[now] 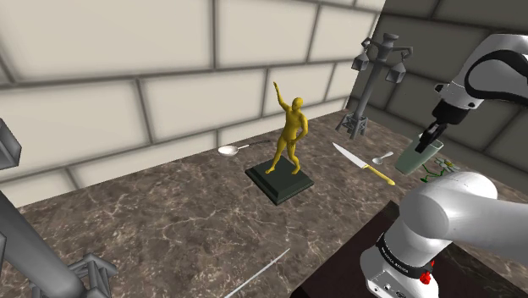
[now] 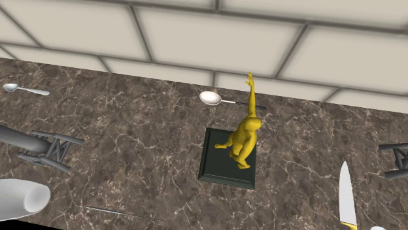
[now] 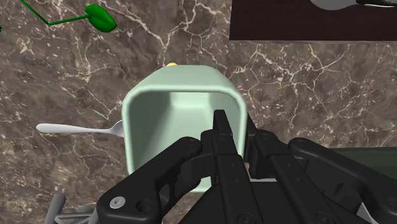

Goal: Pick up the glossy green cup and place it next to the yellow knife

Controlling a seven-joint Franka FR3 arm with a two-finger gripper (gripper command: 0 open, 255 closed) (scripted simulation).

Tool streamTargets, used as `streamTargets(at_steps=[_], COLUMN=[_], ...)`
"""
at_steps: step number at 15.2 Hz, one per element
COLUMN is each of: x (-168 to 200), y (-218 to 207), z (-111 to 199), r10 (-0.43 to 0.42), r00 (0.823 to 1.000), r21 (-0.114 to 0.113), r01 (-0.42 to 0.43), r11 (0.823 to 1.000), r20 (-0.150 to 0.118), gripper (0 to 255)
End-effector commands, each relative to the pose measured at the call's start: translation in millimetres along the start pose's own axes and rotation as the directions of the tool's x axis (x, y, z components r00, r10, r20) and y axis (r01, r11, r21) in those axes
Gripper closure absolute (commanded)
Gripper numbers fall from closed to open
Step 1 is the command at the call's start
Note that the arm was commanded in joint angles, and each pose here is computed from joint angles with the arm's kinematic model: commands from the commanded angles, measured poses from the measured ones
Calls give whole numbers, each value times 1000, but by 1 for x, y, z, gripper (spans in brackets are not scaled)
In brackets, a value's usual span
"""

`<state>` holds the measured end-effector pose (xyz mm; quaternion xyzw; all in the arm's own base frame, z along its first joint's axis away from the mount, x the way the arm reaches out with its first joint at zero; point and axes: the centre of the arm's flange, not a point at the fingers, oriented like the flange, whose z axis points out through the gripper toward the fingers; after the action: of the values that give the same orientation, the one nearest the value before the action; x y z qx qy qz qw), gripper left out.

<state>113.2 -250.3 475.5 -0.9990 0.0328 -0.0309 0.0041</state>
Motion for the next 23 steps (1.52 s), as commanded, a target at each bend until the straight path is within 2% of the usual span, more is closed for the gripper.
streamTargets(at_steps=[1,16,23], x=[0,-5,-5], y=[-1,0,0], z=[11,89,89], r10=[0,0,0], r00=[1000,1000,1000], r21=[0,0,0], r01=[0,0,0], r11=[1000,1000,1000], r20=[-1,-1,-1], gripper=[255,255,255])
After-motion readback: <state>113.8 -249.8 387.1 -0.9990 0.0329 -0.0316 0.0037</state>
